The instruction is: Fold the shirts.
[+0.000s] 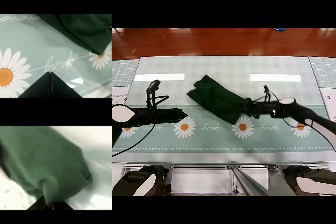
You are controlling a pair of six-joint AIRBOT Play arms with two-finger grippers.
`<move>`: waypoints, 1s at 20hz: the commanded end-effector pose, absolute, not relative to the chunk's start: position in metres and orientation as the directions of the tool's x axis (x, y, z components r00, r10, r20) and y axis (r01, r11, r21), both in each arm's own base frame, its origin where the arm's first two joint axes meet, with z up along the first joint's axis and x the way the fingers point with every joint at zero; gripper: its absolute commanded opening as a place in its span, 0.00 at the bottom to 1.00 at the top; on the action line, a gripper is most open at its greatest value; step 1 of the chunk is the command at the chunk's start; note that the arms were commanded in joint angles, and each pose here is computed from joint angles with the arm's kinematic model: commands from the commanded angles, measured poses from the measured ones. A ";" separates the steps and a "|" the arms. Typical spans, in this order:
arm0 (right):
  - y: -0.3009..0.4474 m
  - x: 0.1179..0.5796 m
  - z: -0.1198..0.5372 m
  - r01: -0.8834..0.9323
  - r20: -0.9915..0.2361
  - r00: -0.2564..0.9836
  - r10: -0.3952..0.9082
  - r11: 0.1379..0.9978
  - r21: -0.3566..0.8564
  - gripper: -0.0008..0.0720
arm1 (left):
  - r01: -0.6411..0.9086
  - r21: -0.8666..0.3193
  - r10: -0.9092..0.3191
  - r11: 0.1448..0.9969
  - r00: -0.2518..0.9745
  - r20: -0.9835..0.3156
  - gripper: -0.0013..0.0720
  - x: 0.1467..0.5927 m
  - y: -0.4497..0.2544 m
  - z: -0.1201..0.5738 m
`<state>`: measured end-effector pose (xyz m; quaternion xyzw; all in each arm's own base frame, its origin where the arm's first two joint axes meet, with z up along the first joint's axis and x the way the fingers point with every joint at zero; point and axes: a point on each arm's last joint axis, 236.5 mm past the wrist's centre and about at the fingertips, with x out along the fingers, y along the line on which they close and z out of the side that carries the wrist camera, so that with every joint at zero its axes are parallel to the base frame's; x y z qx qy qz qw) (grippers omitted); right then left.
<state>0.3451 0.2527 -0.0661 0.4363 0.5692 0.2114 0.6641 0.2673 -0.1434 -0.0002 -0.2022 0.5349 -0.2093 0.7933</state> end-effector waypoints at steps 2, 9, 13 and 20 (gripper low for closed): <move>0.288 0.391 0.018 -0.057 -0.501 0.245 0.830 0.528 0.847 0.04 | 0.115 -0.544 -0.548 0.831 0.341 -0.764 0.04 0.267 -0.143 0.000; 0.215 0.452 0.158 -0.287 -0.655 0.381 0.652 0.757 0.587 0.04 | 0.107 -0.538 -0.535 0.836 0.376 -0.756 0.04 0.276 -0.139 0.001; 0.139 0.457 0.199 -0.226 -0.665 0.436 0.606 0.789 0.571 0.04 | 0.092 -0.546 -0.537 0.833 0.373 -0.757 0.04 0.275 -0.140 0.001; -0.027 0.437 0.221 0.081 -0.696 0.578 0.425 0.819 0.568 0.04 | 0.085 -0.549 -0.538 0.831 0.369 -0.758 0.04 0.274 -0.140 0.001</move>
